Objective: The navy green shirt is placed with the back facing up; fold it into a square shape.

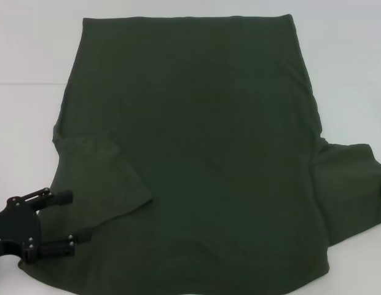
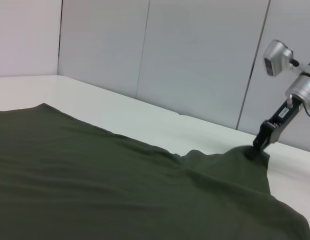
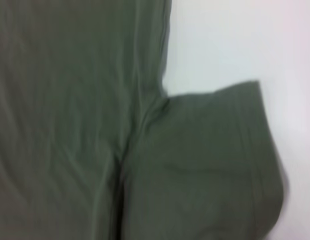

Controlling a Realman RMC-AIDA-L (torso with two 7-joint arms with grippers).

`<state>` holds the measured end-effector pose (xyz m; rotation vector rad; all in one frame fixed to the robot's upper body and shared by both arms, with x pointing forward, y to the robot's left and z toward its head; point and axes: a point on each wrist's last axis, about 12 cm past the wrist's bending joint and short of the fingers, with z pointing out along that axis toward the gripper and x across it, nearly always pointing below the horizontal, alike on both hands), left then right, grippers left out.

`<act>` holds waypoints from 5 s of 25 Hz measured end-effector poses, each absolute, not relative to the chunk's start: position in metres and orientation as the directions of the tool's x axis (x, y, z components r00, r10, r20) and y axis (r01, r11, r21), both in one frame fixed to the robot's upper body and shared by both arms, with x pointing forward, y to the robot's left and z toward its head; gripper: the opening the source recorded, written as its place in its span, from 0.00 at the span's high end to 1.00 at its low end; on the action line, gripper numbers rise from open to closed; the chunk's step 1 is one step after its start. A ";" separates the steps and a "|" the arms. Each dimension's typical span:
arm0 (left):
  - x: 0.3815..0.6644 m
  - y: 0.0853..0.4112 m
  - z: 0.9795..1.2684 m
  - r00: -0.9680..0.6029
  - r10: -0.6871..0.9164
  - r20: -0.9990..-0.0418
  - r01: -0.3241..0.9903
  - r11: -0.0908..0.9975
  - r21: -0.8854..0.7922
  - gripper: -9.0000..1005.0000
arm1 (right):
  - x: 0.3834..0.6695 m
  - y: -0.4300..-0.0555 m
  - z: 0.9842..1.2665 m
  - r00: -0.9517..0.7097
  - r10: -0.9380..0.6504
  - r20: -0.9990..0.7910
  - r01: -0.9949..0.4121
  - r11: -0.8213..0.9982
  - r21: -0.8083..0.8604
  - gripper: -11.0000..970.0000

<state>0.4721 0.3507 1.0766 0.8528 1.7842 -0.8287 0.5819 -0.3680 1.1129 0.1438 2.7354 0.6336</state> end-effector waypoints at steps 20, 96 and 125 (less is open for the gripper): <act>0.472 0.351 1.077 -0.307 0.179 -0.935 0.831 0.530 -0.171 0.10 | 0.604 -0.346 1.152 -0.905 0.116 -0.409 -0.113 0.862 0.494 0.95; 0.500 0.408 1.094 -0.957 -0.260 -0.128 -0.102 0.715 -0.692 0.10 | 0.478 -0.277 1.048 -0.125 -0.251 -0.960 -0.966 0.252 0.060 0.18; 0.516 0.389 1.078 -0.966 -0.244 -0.088 -0.125 0.735 -0.667 0.10 | 0.489 -0.266 1.043 -0.092 -0.303 -0.949 -0.971 0.240 0.018 0.18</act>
